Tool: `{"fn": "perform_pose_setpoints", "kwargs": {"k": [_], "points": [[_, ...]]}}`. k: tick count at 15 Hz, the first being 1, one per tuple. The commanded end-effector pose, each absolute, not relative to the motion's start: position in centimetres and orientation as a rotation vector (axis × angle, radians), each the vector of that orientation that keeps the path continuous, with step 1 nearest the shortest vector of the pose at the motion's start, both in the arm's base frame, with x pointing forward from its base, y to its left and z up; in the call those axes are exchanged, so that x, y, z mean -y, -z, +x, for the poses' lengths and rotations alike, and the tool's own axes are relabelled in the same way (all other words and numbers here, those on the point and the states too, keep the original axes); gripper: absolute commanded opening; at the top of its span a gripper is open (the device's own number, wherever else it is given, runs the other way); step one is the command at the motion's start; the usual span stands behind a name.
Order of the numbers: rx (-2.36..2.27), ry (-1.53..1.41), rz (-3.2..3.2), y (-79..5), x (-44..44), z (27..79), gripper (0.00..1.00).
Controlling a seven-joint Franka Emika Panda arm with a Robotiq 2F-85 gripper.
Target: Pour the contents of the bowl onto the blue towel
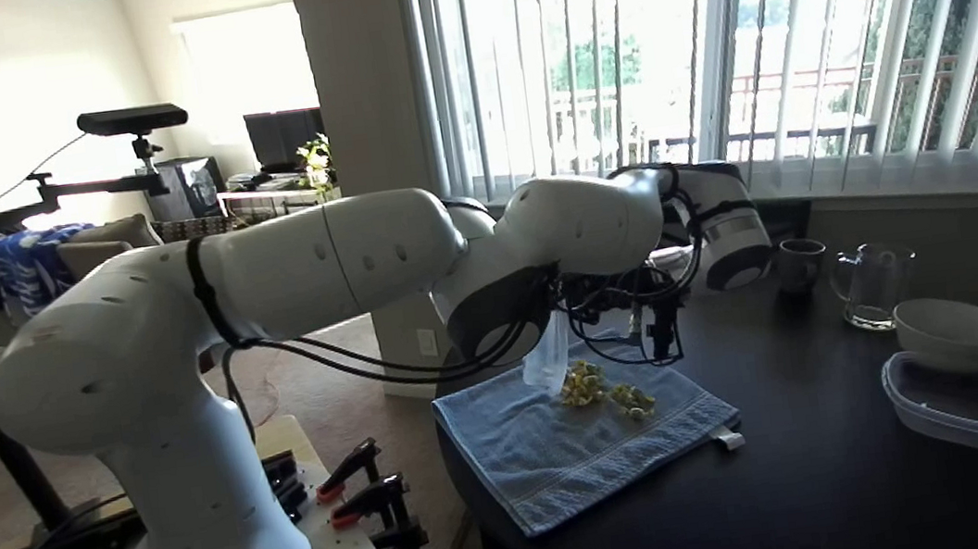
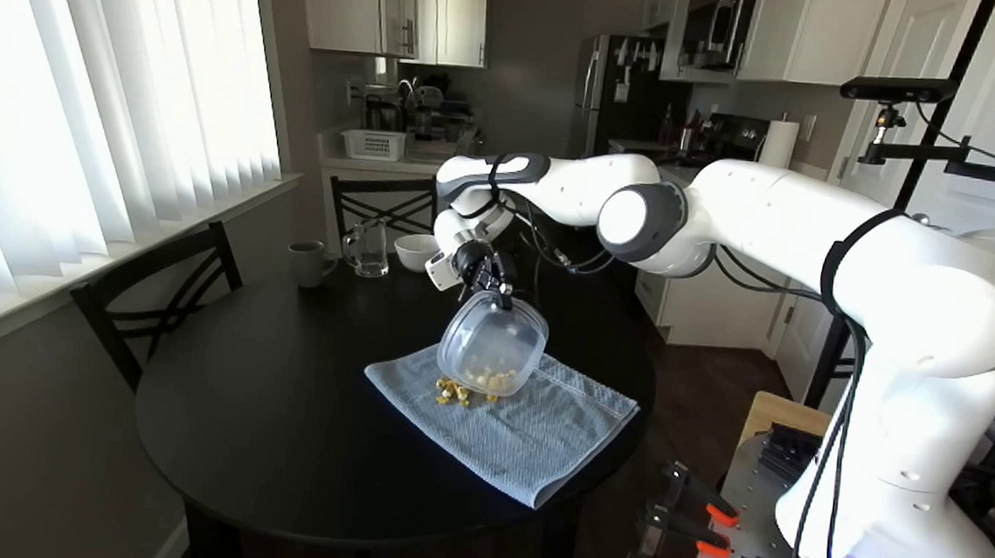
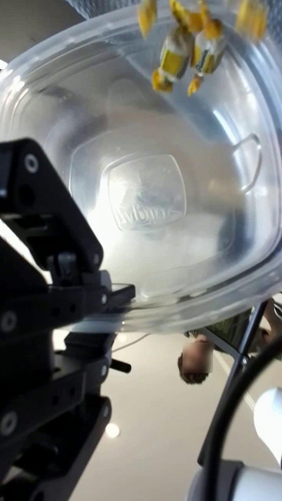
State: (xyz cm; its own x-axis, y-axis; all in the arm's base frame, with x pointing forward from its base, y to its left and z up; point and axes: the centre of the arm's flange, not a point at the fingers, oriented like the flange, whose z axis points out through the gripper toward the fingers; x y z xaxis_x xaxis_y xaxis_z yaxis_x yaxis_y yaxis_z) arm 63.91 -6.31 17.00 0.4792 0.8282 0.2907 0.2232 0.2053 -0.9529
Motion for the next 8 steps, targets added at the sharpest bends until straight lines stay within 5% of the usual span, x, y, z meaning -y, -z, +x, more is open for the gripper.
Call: {"fn": "perform_pose_setpoints", "kwargs": {"k": [1,8], "points": [[0.983,-0.645,-1.177,-18.0,7.8,63.8,0.04],[0.880,-0.569,-1.296,-19.7,10.3,63.9,0.04]]}}
